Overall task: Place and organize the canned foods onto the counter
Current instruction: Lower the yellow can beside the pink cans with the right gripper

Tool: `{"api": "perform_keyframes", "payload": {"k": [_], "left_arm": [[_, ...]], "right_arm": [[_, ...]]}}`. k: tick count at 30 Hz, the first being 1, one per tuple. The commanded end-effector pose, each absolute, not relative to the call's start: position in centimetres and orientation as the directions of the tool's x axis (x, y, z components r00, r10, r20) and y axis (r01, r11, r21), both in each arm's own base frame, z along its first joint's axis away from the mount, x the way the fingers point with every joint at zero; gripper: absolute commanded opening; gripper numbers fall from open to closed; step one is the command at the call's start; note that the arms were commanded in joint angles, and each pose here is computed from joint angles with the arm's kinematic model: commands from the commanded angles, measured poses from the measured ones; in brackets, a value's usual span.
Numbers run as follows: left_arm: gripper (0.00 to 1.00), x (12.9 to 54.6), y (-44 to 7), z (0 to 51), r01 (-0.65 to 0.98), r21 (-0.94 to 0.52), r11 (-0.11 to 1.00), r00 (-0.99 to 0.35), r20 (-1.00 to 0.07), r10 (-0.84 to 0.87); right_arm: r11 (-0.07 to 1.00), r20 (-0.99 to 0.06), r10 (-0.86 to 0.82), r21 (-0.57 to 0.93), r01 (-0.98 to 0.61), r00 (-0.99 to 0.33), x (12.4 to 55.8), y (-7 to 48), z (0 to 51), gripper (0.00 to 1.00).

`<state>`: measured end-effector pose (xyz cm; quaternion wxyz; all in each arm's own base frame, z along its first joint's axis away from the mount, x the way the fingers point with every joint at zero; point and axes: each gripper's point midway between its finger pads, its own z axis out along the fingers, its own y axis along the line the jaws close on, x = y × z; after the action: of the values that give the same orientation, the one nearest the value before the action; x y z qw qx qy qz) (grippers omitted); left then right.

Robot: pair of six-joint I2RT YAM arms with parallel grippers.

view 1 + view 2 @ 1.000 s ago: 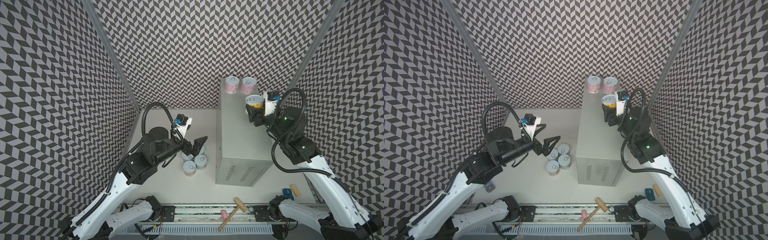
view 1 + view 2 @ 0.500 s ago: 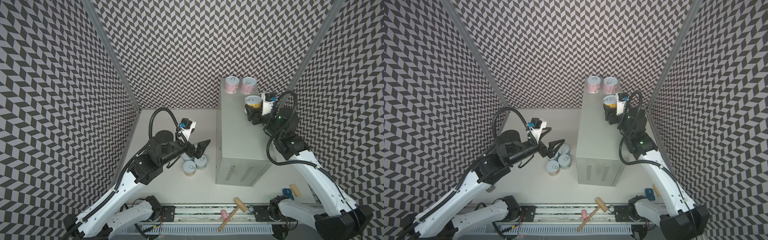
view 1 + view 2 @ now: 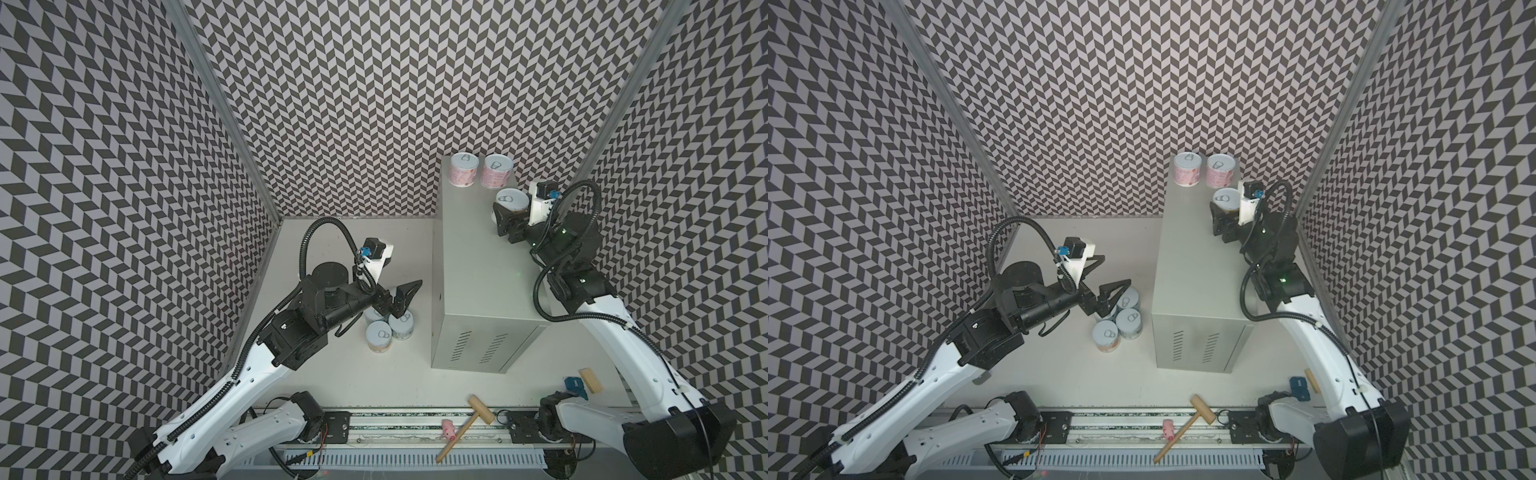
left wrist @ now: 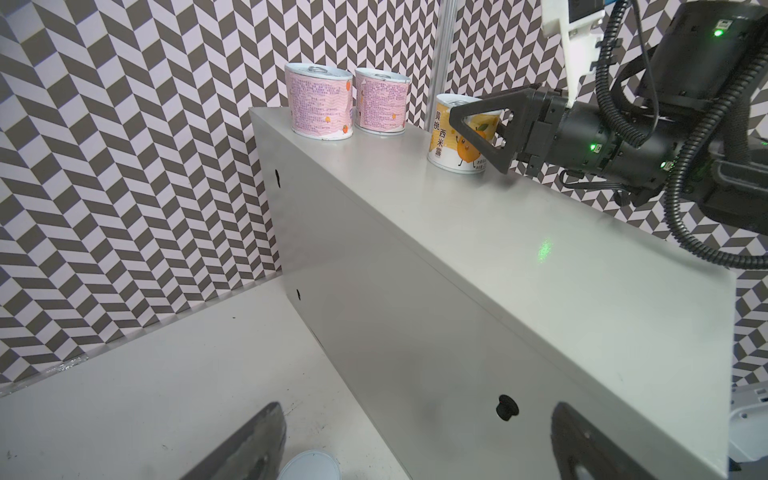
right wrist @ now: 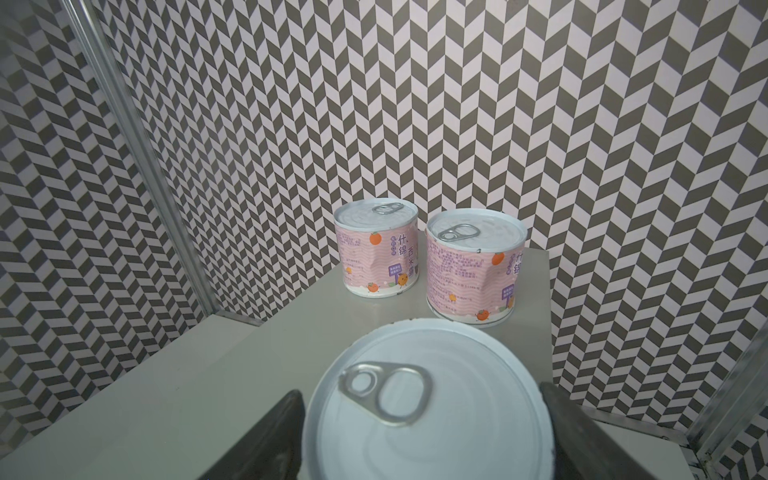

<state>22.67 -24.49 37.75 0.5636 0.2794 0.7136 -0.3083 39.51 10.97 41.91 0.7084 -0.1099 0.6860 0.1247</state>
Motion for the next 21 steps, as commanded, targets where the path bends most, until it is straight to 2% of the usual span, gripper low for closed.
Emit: {"api": "perform_keyframes", "payload": {"k": [1, 6, 21], "left_arm": [[1.00, 22.7, -24.9, 37.8, 0.755, -0.126, 0.644, -0.200, -0.979, 0.042], [1.00, 22.6, -25.0, 37.8, 0.757, -0.126, 0.641, -0.200, -0.979, 0.044], [1.00, 22.5, -24.9, 37.7, 0.756, -0.125, 0.643, -0.199, -0.979, 0.043]], "right_arm": [[0.940, -0.992, 0.037, -0.005, -0.342, 0.116, 38.6, 11.0, 44.5, 0.84], [0.947, -0.994, 0.033, -0.001, -0.323, 0.101, 38.2, 10.5, 44.2, 0.84], [0.960, -0.999, 0.003, -0.011, -0.281, 0.050, 39.0, 9.9, 43.1, 0.76]]}}
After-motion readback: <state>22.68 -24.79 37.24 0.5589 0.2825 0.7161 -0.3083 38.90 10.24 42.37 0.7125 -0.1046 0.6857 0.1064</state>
